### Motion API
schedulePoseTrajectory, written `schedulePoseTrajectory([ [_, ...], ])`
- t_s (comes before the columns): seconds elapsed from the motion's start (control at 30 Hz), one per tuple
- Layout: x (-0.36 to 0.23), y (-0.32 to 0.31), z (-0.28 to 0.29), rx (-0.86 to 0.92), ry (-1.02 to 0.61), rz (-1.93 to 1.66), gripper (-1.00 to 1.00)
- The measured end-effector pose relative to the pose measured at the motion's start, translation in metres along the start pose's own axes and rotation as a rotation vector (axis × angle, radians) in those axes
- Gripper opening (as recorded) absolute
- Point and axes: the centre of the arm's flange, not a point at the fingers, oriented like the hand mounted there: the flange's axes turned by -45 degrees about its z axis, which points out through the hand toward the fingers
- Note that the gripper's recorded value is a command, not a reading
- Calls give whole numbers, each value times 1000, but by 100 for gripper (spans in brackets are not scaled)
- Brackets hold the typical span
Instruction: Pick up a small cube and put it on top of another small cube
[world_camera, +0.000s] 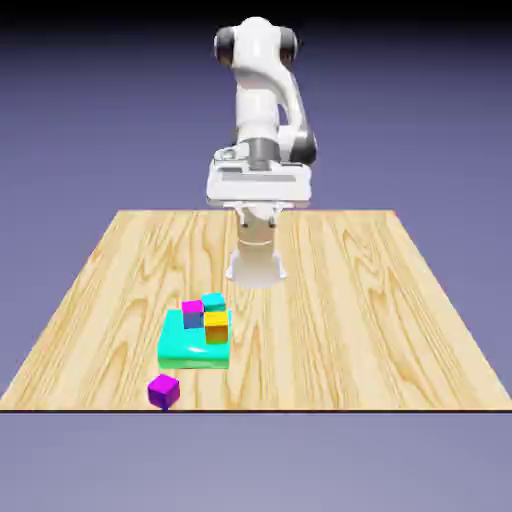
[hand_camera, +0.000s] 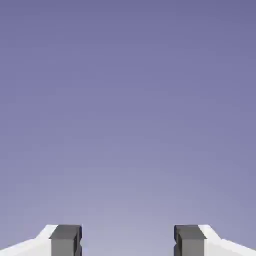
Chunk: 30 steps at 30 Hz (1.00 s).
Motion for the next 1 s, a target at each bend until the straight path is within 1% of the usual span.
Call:
schedulePoseTrajectory([
  [0.23, 2, 44, 73, -50, -193, 138, 0],
  [0.47, -18, 98, 148, -108, -382, 286, 0],
  [0.63, -46, 135, 202, -147, -516, 384, 0],
  [0.83, -96, 182, 261, -199, -675, 507, 0],
  [0.9, -102, 186, 266, -204, -690, 519, 0],
  [1.0, -129, 187, 299, -204, -690, 518, 0],
])
